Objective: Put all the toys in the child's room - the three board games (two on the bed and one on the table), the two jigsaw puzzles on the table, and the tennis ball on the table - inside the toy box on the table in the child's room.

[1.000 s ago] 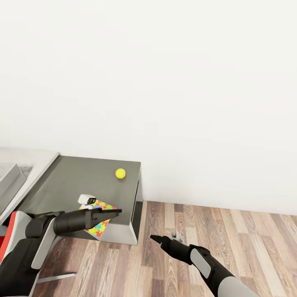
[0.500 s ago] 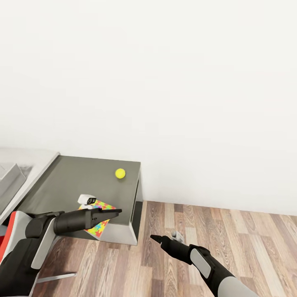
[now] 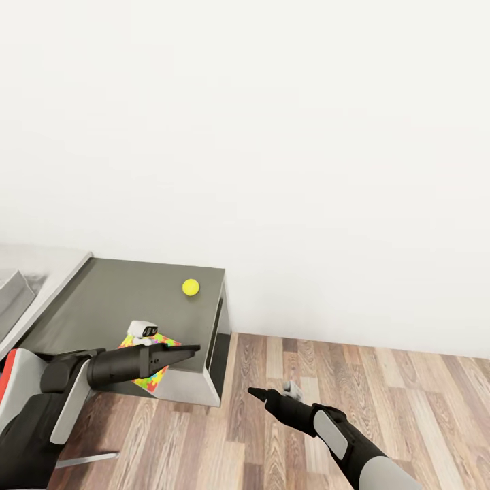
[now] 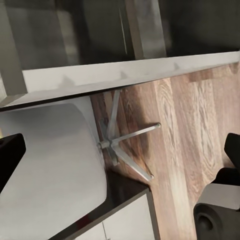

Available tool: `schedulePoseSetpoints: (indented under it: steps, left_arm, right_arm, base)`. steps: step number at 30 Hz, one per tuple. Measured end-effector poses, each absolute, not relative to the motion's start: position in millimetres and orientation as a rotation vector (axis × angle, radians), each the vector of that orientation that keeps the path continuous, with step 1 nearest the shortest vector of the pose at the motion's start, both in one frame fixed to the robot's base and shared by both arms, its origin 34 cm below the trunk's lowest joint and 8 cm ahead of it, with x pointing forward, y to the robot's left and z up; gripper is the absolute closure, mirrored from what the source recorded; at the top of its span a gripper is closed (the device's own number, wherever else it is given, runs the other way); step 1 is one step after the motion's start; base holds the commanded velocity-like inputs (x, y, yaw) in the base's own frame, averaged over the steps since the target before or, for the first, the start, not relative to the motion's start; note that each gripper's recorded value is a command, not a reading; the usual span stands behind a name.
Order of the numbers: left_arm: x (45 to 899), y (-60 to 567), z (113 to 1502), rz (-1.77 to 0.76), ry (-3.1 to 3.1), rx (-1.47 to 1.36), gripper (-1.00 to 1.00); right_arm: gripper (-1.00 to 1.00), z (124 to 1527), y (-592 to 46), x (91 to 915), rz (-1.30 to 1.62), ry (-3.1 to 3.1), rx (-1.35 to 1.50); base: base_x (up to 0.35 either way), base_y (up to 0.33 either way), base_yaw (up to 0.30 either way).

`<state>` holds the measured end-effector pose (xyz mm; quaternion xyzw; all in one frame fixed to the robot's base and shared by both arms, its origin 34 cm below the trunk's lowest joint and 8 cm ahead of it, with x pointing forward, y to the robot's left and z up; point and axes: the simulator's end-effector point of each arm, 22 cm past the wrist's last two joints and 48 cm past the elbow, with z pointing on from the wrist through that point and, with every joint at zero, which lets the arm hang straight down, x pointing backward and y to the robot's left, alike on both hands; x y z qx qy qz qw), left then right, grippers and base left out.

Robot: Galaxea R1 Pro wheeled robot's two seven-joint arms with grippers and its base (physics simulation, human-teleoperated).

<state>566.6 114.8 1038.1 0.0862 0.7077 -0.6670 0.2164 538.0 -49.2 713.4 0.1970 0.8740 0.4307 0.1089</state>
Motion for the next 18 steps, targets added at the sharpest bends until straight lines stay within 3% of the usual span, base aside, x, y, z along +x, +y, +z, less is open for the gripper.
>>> schedulePoseSetpoints:
  steps: [18]
  left_arm:
    - [565.3, 116.1, 1051.2, -1.831, 1.945, 0.266, -1.00]
  right_arm:
    - [-1.00, 726.7, -47.7, 544.0, 1.277, 2.542, 0.557]
  base:
    - [0.000, 0.012, 0.000]
